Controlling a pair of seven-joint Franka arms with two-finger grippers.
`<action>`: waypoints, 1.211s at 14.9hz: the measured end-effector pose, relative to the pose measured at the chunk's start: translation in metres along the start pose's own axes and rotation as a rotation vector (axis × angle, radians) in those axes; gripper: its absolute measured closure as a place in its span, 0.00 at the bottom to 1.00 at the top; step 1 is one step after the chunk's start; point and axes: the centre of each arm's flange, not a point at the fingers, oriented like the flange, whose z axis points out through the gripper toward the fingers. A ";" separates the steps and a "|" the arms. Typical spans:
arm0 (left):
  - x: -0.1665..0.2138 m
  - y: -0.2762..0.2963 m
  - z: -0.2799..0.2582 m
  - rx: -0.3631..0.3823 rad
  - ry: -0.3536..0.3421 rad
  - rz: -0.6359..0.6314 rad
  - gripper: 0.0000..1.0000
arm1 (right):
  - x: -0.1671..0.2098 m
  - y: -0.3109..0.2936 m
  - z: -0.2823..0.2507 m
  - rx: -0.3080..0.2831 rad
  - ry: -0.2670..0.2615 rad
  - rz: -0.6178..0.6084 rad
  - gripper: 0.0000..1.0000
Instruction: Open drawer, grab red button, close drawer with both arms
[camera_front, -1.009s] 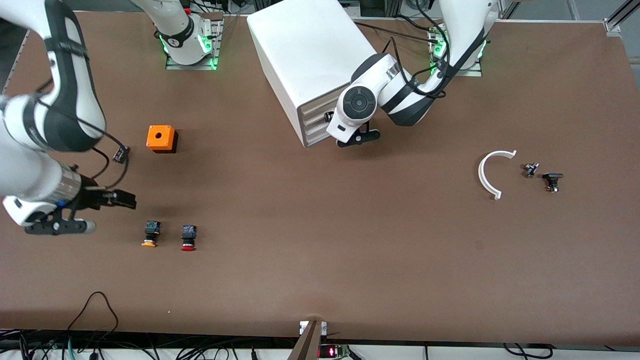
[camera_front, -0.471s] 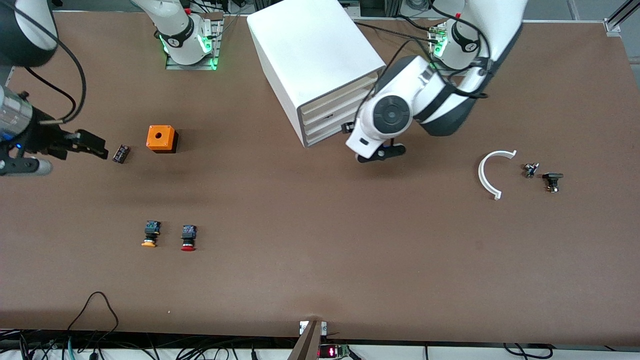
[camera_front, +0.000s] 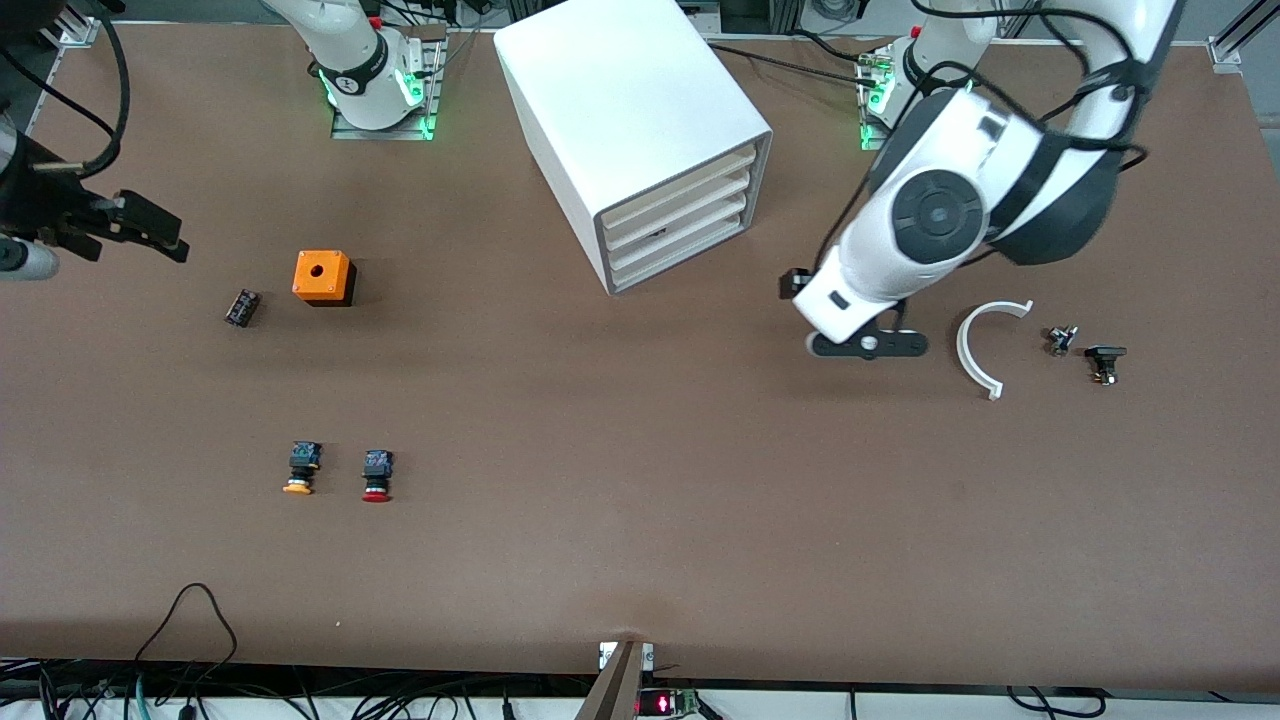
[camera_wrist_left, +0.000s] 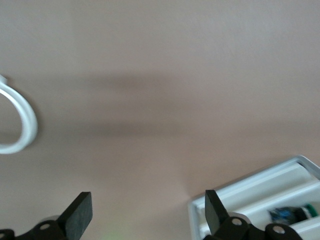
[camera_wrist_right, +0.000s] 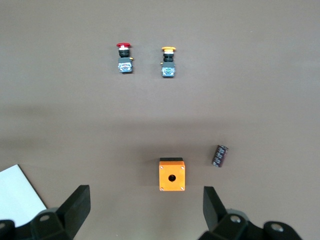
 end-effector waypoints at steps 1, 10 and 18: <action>0.003 -0.021 -0.014 0.008 0.028 0.012 0.00 | -0.006 0.001 -0.004 -0.004 0.006 0.000 0.00; -0.037 -0.192 -0.126 0.033 0.207 0.105 0.00 | -0.031 -0.002 -0.009 -0.018 0.016 -0.005 0.00; -0.046 -0.227 -0.120 -0.014 0.229 0.099 0.00 | -0.027 -0.002 -0.011 -0.018 0.037 -0.003 0.00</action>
